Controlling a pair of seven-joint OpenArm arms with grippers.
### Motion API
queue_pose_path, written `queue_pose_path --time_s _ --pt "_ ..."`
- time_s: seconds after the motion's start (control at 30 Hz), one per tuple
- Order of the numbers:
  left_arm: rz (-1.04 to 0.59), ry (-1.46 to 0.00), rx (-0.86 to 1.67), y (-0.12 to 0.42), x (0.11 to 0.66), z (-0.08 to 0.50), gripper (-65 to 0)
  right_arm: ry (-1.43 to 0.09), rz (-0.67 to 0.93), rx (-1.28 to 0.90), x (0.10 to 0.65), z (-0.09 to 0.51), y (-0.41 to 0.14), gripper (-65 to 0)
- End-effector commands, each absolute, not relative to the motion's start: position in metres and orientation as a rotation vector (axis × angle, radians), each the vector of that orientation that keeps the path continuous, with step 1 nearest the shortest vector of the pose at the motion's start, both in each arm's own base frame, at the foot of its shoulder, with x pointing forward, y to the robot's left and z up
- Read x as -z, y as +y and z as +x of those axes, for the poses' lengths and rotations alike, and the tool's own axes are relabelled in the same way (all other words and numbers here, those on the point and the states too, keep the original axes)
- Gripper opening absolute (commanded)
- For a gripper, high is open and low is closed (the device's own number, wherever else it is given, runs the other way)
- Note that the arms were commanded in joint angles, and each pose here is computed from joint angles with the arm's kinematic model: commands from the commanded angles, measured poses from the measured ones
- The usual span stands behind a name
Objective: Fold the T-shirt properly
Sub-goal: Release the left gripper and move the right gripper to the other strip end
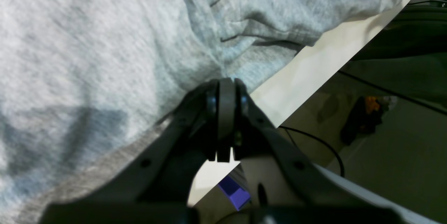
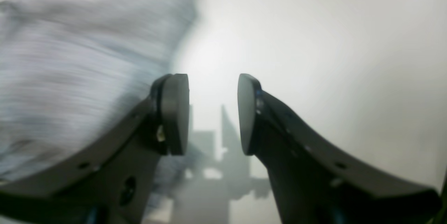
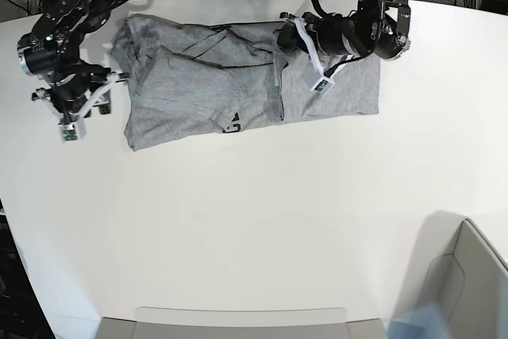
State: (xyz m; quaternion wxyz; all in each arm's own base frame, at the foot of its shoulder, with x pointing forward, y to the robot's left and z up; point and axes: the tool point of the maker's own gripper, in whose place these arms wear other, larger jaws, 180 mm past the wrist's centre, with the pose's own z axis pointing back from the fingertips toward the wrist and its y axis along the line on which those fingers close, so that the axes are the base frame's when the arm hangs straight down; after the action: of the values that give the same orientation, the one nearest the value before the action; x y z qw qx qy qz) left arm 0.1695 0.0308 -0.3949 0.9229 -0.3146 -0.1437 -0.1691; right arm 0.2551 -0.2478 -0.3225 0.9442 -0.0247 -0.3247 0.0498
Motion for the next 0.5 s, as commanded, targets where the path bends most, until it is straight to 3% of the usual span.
queue_pose_path --time_s 0.0,0.17,0.47 --pt "-0.660 -0.326 0.348 0.028 0.387 0.175 -65.0 -0.718 -0.033 -0.105 0.313 0.264 -0.253 -41.5" --pt "-0.661 -0.327 0.348 0.028 0.387 0.175 -65.0 -0.634 0.005 -0.073 0.339 0.260 -0.285 -41.5" --pt "-0.660 -0.326 0.348 0.028 0.387 0.175 -65.0 -0.452 0.213 -0.001 0.408 0.240 -0.286 -41.6"
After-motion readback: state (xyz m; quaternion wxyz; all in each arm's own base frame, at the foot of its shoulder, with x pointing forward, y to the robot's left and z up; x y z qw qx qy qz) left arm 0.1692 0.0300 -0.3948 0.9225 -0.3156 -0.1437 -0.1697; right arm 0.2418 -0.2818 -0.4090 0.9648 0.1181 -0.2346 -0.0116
